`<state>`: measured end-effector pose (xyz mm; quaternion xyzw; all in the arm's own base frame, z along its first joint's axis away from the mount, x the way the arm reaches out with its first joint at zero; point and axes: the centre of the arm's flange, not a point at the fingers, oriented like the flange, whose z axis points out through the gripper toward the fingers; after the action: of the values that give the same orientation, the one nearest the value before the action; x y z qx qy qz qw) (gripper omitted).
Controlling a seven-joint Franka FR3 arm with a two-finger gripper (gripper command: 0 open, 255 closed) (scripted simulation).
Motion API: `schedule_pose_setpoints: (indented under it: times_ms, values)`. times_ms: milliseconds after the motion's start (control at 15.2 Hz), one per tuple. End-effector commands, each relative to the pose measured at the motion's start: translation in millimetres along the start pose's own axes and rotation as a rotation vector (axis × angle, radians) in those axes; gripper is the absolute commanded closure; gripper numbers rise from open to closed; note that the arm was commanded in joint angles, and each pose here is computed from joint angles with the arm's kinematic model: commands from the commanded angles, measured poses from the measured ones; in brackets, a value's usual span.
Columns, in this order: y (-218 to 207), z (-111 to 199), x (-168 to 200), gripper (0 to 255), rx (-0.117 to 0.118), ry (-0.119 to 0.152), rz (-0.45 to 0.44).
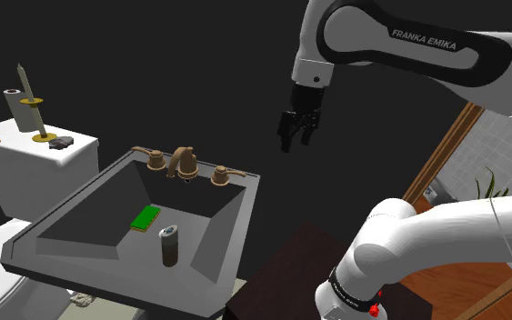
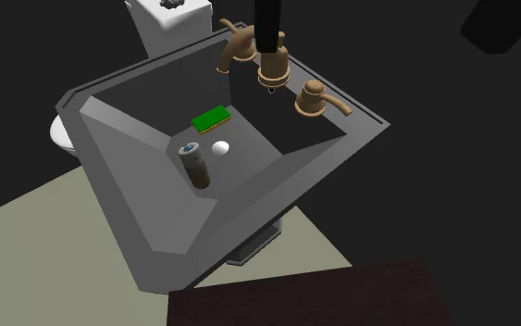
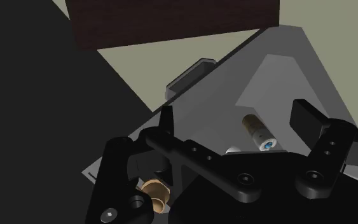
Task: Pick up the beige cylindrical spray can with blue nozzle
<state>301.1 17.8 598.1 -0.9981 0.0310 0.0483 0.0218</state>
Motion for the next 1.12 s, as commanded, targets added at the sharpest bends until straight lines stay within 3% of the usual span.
schedule_pose_setpoints:
  times_ms: [0,1056]
  values:
    - [0,0,0,0,0.000,0.000,0.000]
    - [-89,145,140,0,-0.036,-0.067,-0.005]
